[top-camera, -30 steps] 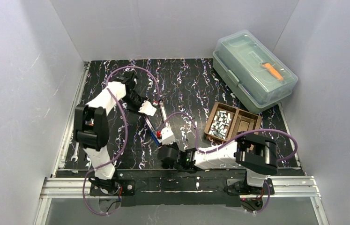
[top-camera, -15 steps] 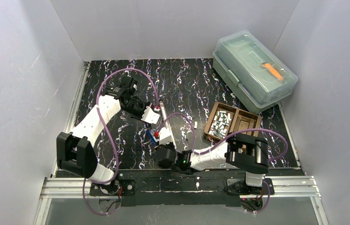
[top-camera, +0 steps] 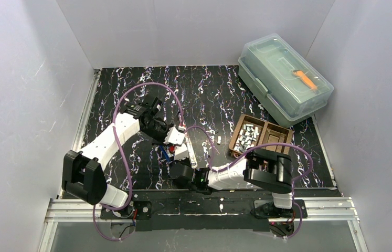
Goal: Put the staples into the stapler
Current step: Close the stapler at the center of the board.
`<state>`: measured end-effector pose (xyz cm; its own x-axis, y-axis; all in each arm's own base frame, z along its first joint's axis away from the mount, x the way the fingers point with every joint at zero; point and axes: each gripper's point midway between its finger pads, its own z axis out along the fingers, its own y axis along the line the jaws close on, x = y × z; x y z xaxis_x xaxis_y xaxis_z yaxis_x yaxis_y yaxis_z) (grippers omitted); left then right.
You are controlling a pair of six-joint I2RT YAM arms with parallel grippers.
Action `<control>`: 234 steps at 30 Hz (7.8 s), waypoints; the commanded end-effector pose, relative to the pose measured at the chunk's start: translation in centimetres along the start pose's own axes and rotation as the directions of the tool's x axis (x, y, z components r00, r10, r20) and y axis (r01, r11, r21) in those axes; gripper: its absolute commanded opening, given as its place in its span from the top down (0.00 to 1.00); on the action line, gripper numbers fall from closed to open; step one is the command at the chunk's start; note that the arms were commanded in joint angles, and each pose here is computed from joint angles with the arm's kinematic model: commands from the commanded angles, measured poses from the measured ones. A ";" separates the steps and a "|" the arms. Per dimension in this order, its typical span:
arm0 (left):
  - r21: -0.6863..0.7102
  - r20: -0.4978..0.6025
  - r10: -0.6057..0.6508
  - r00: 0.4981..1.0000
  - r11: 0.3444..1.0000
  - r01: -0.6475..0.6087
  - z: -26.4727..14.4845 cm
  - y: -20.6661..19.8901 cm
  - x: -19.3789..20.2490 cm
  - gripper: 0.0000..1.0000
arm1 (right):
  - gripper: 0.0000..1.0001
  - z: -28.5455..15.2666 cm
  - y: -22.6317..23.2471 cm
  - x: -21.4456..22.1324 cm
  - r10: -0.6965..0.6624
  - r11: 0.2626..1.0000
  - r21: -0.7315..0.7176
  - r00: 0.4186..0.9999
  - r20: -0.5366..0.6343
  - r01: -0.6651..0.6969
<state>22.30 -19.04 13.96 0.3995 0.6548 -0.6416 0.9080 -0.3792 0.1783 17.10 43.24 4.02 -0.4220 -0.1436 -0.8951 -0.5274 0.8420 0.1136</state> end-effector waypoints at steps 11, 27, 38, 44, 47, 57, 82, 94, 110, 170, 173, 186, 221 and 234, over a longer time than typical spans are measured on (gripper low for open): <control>-0.040 0.145 -0.553 0.821 0.826 0.563 -1.0 -0.6 -3.3 0.47 | 0.99 0.4 -0.6 -0.7 0.030 0.999 0.035 0.999 0.028 -0.031; -0.241 0.291 -0.761 0.580 0.528 0.814 -5.0 1.1 -1.7 0.30 | 0.96 0.5 0.1 -1.3 0.014 1.000 0.017 1.000 0.028 -0.015; -0.338 0.335 -0.822 0.461 0.352 0.873 -8.4 1.2 2.3 0.30 | 0.63 0.8 1.5 -1.8 -0.010 1.000 -0.027 1.000 0.014 0.011; -0.350 0.316 -0.841 0.439 0.327 0.878 -8.0 0.5 3.2 0.31 | 0.52 0.7 1.7 -1.6 -0.018 0.999 -0.038 1.000 0.007 0.018; -0.347 0.320 -0.845 0.429 0.316 0.883 -8.0 0.7 3.2 0.31 | 0.46 0.6 2.0 -1.7 -0.027 0.998 -0.055 1.000 0.002 0.027; -0.336 0.292 -0.866 0.405 0.304 0.891 -7.1 0.4 4.2 0.31 | 0.25 -1.5 3.7 -4.8 -0.042 0.988 -0.146 0.999 -0.005 0.041; -0.303 0.058 -0.779 0.625 0.583 0.754 -0.2 0.0 5.2 0.33 | 0.31 -8.8 -7.3 -4.2 0.139 0.990 0.046 0.983 -0.120 -0.135; -0.323 -0.048 -0.755 0.655 0.632 0.705 1.9 -1.3 8.0 0.34 | 0.23 -7.7 -6.1 -2.8 0.157 0.988 0.017 0.977 -0.145 -0.156; -0.344 0.145 -0.731 0.667 0.595 0.726 -4.2 4.8 2.7 0.02 | 0.40 -4.1 -6.3 -1.8 0.094 0.991 0.101 0.988 -0.120 -0.082; 0.097 -0.255 0.156 0.954 0.986 -0.135 6.3 15.3 14.4 0.54 | 0.82 -3.9 -7.8 -0.7 0.076 0.995 0.075 0.993 -0.095 -0.069; 0.082 -0.256 0.142 0.956 0.989 -0.125 6.1 15.5 13.9 0.70 | 0.83 -3.7 -7.8 -0.7 0.079 0.995 0.074 0.993 -0.093 -0.072; -0.003 -0.216 0.177 0.960 0.983 -0.181 1.6 15.2 7.6 0.73 | 0.87 -2.3 -8.4 0.0 0.110 0.989 0.108 0.992 -0.060 -0.103; -0.042 0.040 -0.441 0.897 0.896 0.442 -1.1 5.0 -4.3 0.46 | 0.82 1.7 -9.1 -1.4 0.087 0.978 0.187 0.996 0.026 -0.091; -0.265 0.171 -0.728 0.663 0.614 0.743 -5.7 8.2 -2.9 0.02 | 0.40 0.9 -8.3 -1.9 0.070 0.987 0.142 0.997 -0.006 -0.069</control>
<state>28.31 -21.49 18.17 -0.3218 0.6949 -0.6431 0.9448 0.2795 -0.1708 22.94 36.76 3.49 -0.4596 -0.0807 -0.8845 -0.3770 0.9194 0.1120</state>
